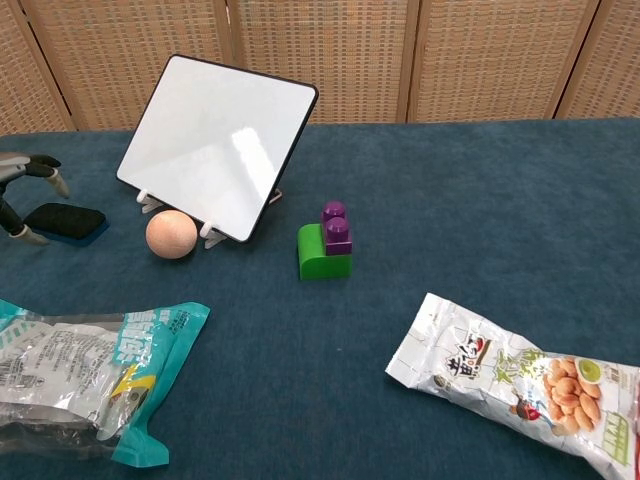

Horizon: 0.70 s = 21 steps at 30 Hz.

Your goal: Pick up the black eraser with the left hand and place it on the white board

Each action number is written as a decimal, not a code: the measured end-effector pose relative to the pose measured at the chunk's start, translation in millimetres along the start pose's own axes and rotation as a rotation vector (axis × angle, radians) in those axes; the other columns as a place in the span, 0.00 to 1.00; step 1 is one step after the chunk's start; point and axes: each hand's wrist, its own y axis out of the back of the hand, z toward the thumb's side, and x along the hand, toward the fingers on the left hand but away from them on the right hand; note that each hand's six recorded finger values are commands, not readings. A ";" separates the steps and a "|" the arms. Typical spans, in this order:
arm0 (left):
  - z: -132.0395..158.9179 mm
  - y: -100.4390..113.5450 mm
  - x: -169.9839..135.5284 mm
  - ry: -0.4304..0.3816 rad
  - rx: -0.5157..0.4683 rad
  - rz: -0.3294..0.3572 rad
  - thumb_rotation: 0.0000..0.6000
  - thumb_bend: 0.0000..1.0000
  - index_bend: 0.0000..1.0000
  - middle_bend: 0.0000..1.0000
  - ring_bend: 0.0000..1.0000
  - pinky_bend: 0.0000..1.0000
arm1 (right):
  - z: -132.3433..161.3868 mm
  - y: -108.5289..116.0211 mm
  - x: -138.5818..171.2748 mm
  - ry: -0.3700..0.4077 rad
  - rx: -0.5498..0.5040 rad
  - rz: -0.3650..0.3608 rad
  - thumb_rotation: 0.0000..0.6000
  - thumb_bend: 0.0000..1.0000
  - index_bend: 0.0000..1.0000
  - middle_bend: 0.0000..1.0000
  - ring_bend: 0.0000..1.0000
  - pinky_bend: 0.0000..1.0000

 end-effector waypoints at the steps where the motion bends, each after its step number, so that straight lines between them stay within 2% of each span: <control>1: 1.0 -0.4 0.8 0.000 -0.001 0.001 1.00 0.01 0.29 0.00 0.00 0.00 | -0.2 0.0 -0.2 -0.001 0.000 0.000 1.00 0.00 0.00 0.00 0.00 0.00; 5: 4.8 -3.8 4.6 0.004 0.004 -0.010 1.00 0.03 0.32 0.00 0.00 0.00 | -1.7 -0.2 -1.3 -0.007 -0.004 0.002 1.00 0.00 0.00 0.00 0.00 0.00; 14: 11.9 -7.6 6.8 -0.010 0.009 -0.013 1.00 0.18 0.52 0.00 0.00 0.00 | -2.5 0.1 -1.8 -0.007 -0.009 0.004 1.00 0.00 0.00 0.00 0.00 0.00; 17: 11.3 -5.4 6.2 -0.013 0.007 -0.003 1.00 0.22 0.54 0.00 0.00 0.00 | -2.8 0.6 -1.5 -0.007 -0.011 0.003 1.00 0.00 0.00 0.00 0.00 0.00; 21: 10.5 0.6 4.5 -0.023 -0.005 0.021 1.00 0.22 0.54 0.00 0.00 0.00 | -2.6 0.6 -1.1 -0.005 -0.012 0.004 1.00 0.00 0.00 0.00 0.00 0.00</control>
